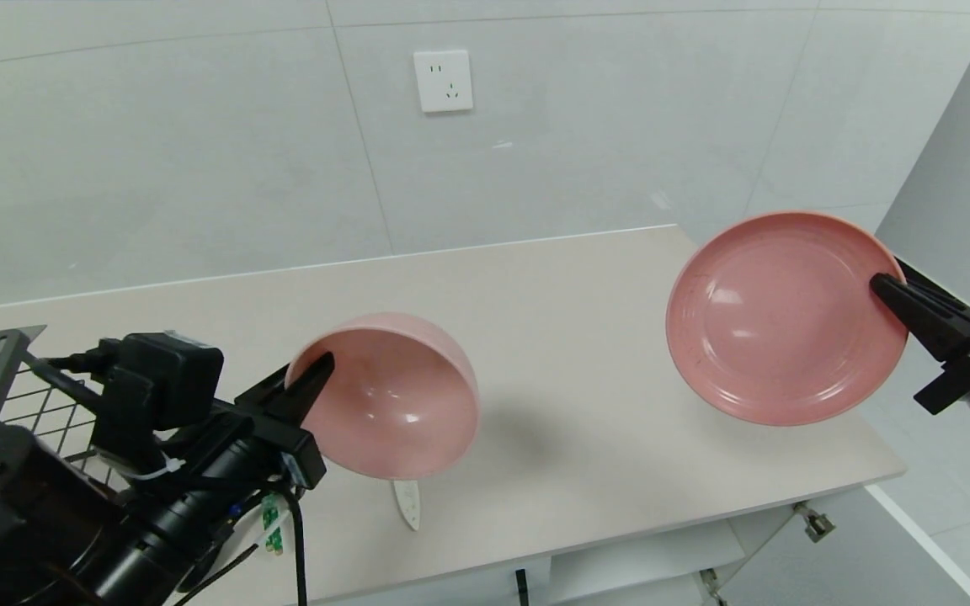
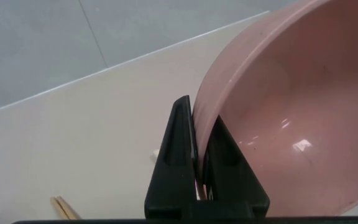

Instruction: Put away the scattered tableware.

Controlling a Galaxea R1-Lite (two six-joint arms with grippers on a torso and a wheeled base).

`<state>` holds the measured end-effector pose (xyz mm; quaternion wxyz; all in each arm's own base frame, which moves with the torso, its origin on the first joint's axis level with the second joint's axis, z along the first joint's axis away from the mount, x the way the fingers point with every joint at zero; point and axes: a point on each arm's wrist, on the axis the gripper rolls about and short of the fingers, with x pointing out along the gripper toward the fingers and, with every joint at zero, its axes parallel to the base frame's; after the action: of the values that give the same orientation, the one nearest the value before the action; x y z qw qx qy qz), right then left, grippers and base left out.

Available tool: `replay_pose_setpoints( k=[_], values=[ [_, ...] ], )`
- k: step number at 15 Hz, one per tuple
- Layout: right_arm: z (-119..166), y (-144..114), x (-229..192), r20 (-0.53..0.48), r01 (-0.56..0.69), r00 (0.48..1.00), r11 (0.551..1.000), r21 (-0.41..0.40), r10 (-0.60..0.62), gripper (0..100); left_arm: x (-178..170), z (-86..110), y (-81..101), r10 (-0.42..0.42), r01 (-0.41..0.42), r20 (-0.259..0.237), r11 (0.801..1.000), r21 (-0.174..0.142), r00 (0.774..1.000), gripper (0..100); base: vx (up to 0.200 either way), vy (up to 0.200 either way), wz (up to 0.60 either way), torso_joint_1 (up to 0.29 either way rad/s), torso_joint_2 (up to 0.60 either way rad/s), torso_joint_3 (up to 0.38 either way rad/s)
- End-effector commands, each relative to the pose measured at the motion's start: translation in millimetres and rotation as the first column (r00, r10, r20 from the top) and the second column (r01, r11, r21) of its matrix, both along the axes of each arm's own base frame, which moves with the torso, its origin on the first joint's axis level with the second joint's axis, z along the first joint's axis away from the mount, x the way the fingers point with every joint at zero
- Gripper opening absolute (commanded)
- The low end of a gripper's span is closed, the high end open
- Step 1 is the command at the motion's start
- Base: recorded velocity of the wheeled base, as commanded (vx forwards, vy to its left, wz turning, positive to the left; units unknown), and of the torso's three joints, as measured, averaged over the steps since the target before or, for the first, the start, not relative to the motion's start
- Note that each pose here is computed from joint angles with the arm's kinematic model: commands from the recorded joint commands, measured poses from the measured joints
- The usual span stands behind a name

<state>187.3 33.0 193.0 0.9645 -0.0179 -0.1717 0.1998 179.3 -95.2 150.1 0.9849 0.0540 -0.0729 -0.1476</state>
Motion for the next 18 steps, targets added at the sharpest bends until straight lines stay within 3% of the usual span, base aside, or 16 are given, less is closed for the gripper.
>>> replay_pose_setpoints(
  k=[1,3,11,13,18],
  values=[
    [0.1,1.4,0.0,0.001,-0.008,1.000,1.000,0.000,0.008,0,-9.8,17.1,3.4,-0.006,0.008,0.081,1.000,-0.026,0.997,0,-0.200,0.000,0.00,0.002,0.00,0.007],
    [-0.8,2.7,0.7,-0.004,-0.014,1.000,1.000,-0.001,0.014,0,-16.9,15.3,7.4,-0.004,0.005,0.081,1.000,-0.007,0.997,0,-0.100,0.000,0.00,0.009,0.00,0.004],
    [-2.2,12.9,-2.2,-0.009,-0.068,0.998,0.998,-0.003,0.068,0,-21.2,19.1,9.8,-0.006,0.007,0.101,1.000,-0.014,0.995,0,0.000,0.000,0.00,0.000,0.00,0.000],
    [-0.6,13.3,-2.9,-0.001,-0.071,0.997,0.997,-0.002,0.071,0,-24.6,24.7,11.7,-0.006,0.010,0.127,0.999,-0.031,0.992,0,0.000,0.000,0.00,0.000,0.00,0.000],
    [-1.5,13.7,-2.6,0.016,-0.055,0.998,0.997,-0.050,0.056,0,-25.7,24.8,12.3,-0.006,0.010,0.128,0.999,-0.031,0.992,0,0.000,0.000,0.00,0.000,0.00,0.000]
  ],
)
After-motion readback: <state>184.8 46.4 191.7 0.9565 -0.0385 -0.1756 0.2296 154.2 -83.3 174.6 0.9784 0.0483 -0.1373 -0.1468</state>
